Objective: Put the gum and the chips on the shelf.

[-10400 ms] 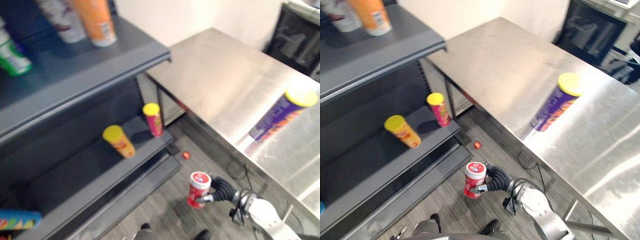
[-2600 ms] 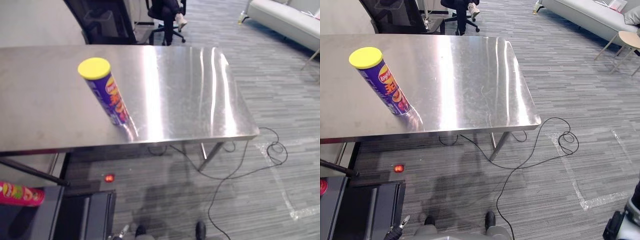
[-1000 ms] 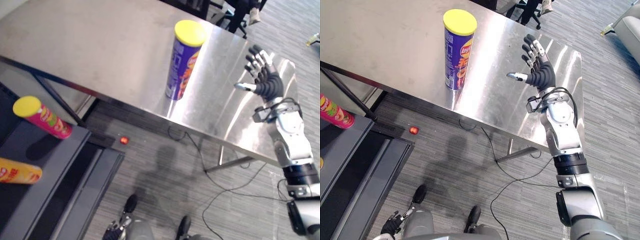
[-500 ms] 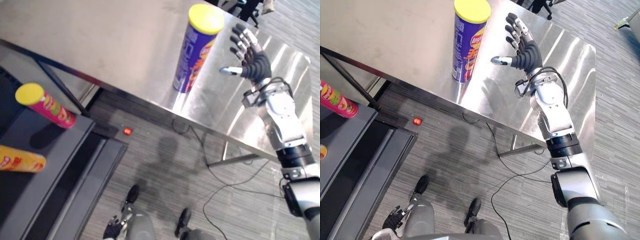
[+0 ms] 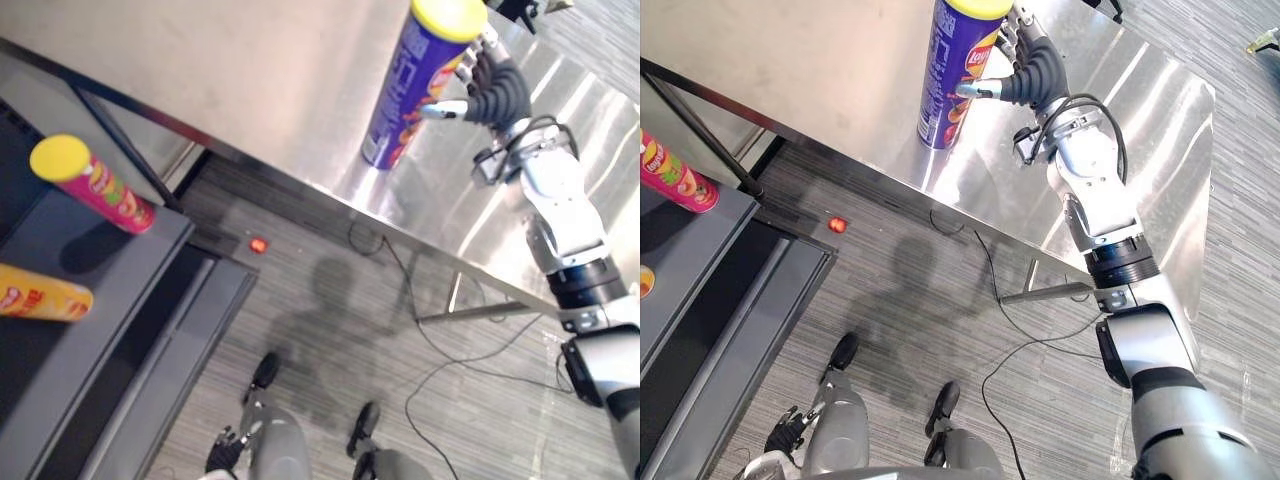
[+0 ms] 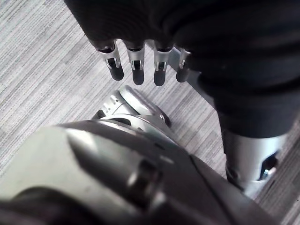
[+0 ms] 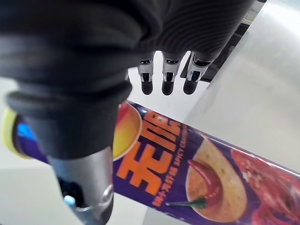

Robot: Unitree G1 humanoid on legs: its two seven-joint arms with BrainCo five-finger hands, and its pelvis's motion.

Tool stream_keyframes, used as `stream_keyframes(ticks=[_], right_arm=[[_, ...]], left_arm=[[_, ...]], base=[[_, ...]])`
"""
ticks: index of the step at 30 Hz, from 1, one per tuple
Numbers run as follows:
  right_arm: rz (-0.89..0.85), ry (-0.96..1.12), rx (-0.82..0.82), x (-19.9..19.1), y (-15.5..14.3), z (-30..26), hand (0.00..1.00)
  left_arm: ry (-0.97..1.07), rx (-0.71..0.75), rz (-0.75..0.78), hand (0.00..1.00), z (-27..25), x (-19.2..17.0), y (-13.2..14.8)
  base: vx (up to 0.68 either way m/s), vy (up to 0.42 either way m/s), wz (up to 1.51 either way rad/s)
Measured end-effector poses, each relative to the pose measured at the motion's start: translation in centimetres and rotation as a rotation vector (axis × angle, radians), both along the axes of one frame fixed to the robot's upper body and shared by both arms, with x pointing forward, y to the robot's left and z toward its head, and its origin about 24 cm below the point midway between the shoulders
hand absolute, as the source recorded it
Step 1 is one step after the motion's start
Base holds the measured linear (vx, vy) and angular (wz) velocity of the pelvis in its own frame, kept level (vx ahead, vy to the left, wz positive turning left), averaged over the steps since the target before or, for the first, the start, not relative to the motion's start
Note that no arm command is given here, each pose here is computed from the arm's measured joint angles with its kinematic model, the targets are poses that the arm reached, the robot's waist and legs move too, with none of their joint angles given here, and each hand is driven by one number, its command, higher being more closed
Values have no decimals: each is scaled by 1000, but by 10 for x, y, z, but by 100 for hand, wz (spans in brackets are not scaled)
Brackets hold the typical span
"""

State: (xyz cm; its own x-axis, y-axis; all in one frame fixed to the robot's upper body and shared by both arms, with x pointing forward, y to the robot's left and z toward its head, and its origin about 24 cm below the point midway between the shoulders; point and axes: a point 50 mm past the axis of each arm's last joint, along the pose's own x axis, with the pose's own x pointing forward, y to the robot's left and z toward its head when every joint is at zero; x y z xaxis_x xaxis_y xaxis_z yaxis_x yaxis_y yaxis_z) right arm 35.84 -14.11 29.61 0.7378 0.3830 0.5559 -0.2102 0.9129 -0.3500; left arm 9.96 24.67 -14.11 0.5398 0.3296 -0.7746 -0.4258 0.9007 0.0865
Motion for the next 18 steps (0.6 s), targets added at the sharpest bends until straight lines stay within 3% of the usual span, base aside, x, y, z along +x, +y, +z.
stream_keyframes(ticks=[16,17,18], right_arm=[[-3,23,41,8,-2,9,0],[0,23,44,8,-2,10,100],[9,21,54,7,-2,12,100]], left_arm=[[-39,-24,48,0,2,10,-1],[-40,-24,51,0,2,10,-1],[-40,-22,52,0,3,10,0]], base=[[17,-3,-1],[13,3,-3],[9,6,-3]])
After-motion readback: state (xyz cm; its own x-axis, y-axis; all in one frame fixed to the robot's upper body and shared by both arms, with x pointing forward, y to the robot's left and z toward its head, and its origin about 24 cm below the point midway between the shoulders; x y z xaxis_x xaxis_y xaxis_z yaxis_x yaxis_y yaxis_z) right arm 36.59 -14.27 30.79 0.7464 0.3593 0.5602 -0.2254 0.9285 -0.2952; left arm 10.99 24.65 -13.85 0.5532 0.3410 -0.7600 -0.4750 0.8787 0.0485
